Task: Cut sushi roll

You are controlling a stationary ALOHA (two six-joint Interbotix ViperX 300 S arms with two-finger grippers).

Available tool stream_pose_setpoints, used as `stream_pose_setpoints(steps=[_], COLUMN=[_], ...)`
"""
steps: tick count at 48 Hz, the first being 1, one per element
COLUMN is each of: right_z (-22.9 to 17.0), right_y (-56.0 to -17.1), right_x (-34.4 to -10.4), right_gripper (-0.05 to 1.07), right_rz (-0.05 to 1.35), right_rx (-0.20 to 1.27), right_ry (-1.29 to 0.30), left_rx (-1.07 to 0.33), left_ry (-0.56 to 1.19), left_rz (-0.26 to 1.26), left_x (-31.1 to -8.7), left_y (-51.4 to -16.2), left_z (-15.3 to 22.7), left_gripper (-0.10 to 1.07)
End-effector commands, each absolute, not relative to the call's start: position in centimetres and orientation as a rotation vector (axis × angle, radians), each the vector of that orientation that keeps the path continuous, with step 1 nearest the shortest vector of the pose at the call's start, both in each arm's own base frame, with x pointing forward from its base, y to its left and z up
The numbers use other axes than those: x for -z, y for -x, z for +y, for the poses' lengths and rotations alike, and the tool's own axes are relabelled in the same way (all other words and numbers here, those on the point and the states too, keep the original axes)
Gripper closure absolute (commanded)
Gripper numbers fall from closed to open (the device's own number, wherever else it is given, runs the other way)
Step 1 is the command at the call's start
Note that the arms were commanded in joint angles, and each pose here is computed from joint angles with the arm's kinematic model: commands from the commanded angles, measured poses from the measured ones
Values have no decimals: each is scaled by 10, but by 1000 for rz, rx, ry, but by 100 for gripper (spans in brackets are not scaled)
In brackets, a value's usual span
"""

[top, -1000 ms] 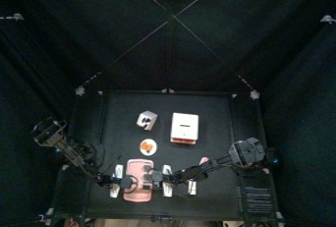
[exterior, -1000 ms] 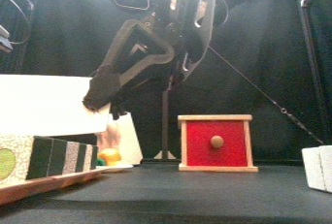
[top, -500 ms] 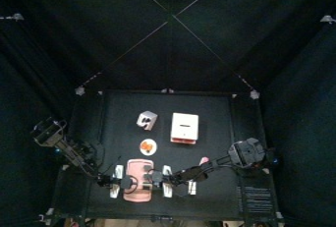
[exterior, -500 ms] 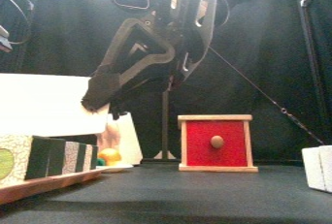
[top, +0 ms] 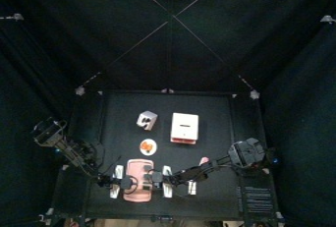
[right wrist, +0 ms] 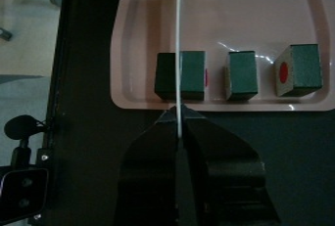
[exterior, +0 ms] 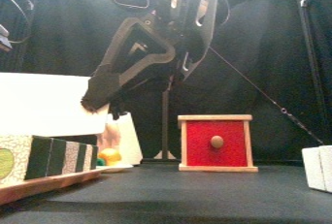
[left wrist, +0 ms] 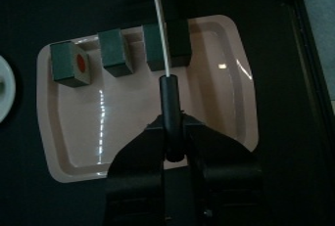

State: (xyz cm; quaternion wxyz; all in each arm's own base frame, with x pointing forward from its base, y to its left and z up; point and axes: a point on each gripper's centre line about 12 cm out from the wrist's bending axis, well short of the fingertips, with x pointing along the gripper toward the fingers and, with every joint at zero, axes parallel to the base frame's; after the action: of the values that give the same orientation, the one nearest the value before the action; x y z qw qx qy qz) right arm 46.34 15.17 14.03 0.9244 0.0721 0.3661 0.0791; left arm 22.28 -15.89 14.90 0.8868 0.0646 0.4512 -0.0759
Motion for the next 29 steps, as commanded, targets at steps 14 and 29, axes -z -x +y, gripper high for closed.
stream_pose_setpoints(steps=[14, 29], right_z=[160, 160], right_y=[-461, -462], right_x=[-152, -153], right_gripper=[65, 65], right_rz=[730, 728], right_rx=[-182, -183], right_ry=[-145, -143], left_rx=[150, 145], left_ry=[-145, -148], left_rz=[938, 937], left_x=[-151, -152], left_y=[-222, -223], left_z=[-160, -159], left_gripper=[57, 57])
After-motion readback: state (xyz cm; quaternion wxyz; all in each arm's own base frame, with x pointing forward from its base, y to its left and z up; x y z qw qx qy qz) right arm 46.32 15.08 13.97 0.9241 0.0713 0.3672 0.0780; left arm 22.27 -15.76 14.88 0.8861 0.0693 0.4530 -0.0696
